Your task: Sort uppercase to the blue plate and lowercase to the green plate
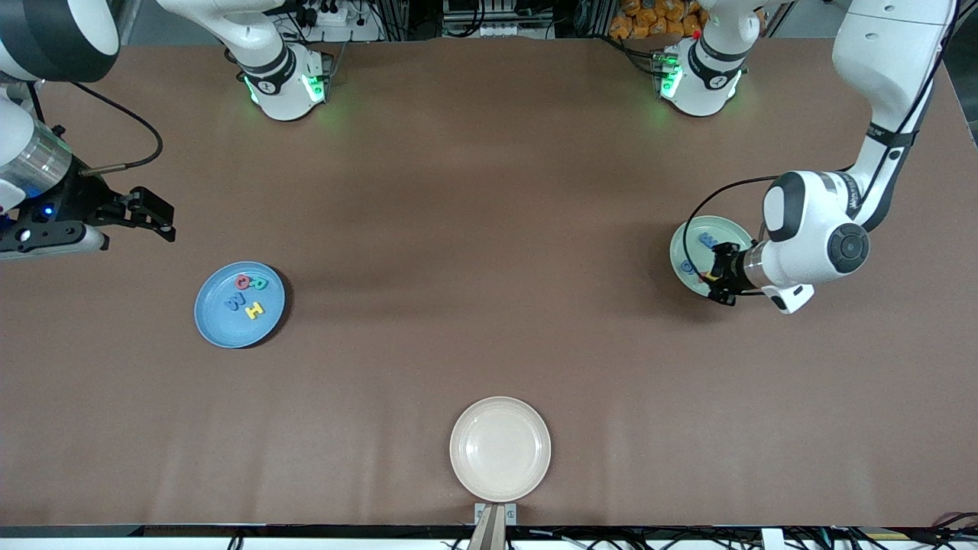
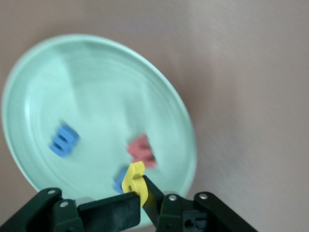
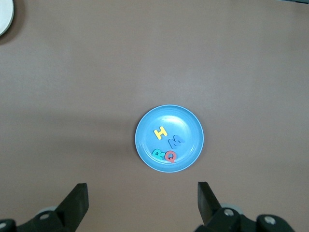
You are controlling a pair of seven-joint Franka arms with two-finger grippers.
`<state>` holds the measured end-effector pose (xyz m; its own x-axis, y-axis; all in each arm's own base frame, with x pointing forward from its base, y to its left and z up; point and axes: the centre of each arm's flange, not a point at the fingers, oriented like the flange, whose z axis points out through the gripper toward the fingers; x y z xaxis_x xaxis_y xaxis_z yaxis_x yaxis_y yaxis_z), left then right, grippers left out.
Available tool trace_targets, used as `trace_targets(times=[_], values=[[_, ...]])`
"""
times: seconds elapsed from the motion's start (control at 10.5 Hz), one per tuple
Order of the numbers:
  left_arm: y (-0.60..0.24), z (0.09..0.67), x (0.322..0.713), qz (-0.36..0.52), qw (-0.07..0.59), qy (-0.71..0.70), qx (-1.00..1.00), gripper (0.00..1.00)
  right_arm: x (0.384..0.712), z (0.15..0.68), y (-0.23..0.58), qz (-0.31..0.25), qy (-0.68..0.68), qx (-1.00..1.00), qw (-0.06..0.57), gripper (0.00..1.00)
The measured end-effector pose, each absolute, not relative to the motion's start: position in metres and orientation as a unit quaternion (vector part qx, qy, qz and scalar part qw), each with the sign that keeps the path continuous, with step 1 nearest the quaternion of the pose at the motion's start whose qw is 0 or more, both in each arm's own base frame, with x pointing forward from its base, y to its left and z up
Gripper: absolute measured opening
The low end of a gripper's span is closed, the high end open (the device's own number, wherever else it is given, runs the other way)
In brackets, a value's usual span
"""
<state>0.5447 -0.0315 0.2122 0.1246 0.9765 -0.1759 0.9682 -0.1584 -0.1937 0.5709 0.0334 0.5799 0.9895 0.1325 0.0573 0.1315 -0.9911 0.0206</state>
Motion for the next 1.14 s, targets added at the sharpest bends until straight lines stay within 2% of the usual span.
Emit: trace_targets(times=[0.09,0.38,0.47,0.85,1.14], values=[[-0.025,0.207,0.538,0.137,0.023,-0.649,-0.748,0.01,0.571,0.580,0.034,0.029,0.066,0.997,0.008,1.00],[-0.021,0.204,0.534,0.142,0.027,-0.651,-0.745,0.35,0.571,0.580,0.034,0.029,0.066,0.997,0.008,1.00],[-0.019,0.205,0.534,0.139,0.028,-0.650,-0.747,0.51,0.571,0.580,0.034,0.029,0.066,0.997,0.008,1.00],[0.015,0.237,0.551,0.076,0.044,-0.631,-0.771,1.00,0.572,0.587,0.034,0.037,0.054,0.998,0.008,1.00],[0.018,0.267,0.576,0.035,0.034,-0.576,-0.816,1.00,0.571,0.619,0.030,0.056,0.043,0.997,0.007,1.00]])
